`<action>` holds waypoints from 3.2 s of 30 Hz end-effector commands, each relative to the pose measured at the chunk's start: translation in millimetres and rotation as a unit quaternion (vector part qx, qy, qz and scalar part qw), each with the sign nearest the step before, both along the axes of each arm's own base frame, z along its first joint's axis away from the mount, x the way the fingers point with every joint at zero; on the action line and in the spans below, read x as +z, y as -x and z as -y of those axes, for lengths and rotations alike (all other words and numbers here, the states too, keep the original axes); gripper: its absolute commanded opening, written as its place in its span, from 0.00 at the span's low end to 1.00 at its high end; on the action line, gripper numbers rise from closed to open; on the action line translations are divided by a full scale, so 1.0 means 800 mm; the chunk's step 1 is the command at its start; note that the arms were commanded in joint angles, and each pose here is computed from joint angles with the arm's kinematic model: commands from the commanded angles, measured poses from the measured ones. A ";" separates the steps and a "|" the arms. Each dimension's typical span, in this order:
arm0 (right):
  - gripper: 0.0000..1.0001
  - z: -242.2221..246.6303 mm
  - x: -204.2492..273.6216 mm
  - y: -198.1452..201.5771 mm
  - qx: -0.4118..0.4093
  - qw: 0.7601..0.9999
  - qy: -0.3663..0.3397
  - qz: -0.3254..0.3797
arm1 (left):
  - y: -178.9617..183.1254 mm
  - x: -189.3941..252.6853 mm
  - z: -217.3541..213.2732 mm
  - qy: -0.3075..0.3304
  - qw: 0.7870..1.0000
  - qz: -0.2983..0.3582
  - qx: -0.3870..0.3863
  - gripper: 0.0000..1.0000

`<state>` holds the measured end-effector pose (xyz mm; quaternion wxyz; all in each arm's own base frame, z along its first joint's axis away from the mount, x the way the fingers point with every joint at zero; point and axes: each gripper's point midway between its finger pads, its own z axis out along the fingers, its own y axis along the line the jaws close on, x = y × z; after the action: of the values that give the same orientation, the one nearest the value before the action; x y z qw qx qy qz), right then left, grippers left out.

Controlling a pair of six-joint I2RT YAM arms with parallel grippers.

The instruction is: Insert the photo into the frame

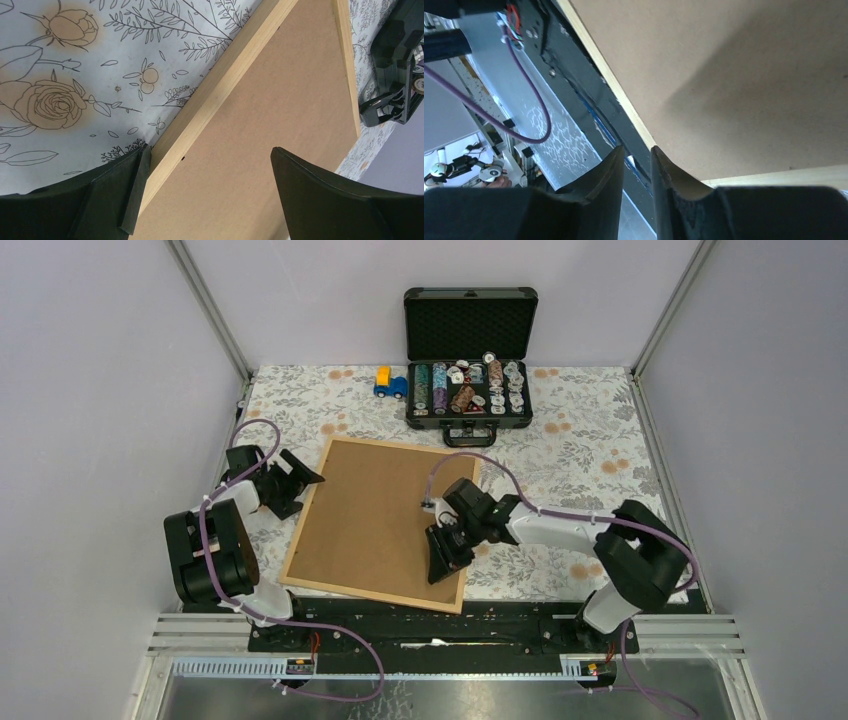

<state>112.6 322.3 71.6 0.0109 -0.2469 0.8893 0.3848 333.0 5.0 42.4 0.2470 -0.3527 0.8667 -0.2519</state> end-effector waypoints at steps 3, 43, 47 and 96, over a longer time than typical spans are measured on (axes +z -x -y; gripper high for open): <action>0.33 0.011 -0.061 0.011 -0.012 0.999 0.052 -0.009 | 0.022 -0.010 -0.003 -0.018 0.999 -0.035 -0.001 0.99; 0.33 0.113 -0.030 -0.265 -0.318 0.948 0.017 0.006 | -0.006 0.089 0.359 0.099 0.925 0.100 -0.352 0.82; 0.28 0.119 -0.044 -0.270 -0.328 0.944 0.037 0.007 | -0.007 0.076 0.429 0.122 0.904 0.104 -0.396 0.70; 0.45 0.125 -0.031 -0.381 -0.333 0.942 -0.005 0.034 | -0.089 0.085 0.183 -0.072 0.975 0.067 -0.198 0.91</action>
<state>415.9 214.9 36.3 0.1622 0.0622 0.9287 0.3275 374.2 -219.6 76.7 0.2128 -0.0892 0.9205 -0.3153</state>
